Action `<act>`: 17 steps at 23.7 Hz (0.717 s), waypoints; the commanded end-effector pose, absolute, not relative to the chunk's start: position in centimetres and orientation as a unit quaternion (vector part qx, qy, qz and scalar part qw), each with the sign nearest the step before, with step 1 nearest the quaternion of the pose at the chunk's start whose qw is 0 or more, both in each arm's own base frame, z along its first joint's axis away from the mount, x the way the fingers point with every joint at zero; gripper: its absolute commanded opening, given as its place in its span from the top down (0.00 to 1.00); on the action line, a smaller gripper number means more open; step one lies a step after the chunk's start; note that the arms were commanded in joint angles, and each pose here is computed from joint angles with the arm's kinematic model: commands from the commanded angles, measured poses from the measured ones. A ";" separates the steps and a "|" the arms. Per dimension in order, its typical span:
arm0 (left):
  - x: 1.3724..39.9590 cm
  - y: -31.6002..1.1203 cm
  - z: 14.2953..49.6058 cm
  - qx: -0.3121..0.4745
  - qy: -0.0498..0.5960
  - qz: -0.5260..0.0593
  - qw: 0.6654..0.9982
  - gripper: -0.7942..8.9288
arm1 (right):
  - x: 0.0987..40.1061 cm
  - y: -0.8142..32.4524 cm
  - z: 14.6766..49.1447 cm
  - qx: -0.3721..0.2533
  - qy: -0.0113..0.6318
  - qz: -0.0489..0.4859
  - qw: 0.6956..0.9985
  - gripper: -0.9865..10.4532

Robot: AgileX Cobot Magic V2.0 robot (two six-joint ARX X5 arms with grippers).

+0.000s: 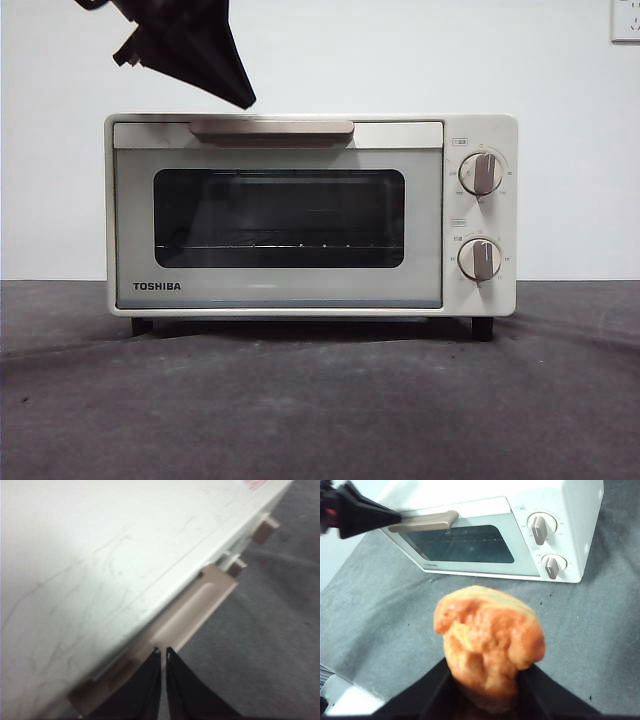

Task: The left arm flap open the oven, the right arm pick bread and place it into oven, the left arm flap close the oven

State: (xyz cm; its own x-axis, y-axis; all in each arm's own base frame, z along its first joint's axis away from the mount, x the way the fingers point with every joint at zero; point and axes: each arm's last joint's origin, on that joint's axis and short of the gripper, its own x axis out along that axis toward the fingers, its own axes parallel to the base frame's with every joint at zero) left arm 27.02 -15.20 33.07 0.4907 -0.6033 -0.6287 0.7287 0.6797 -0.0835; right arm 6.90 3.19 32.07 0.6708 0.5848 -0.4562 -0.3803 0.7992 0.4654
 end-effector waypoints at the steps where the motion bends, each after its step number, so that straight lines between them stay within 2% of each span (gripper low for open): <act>1: 27.5 -15.9 33.5 0.109 0.300 -0.395 0.862 0.90 | 6.6 3.2 32.6 0.164 0.290 0.277 0.901 0.80; 17: 28.2 -16.5 32.2 0.120 0.326 -0.378 0.858 0.90 | 6.6 3.2 32.6 0.164 0.290 0.277 0.901 0.80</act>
State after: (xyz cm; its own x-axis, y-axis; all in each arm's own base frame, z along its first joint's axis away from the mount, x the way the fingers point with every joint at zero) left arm 27.83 -16.03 32.31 0.5125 -0.5747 -0.6380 0.7206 0.6919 -0.0445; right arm 6.71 3.14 32.10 0.6734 0.5856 -0.4512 -0.3830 0.7984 0.4645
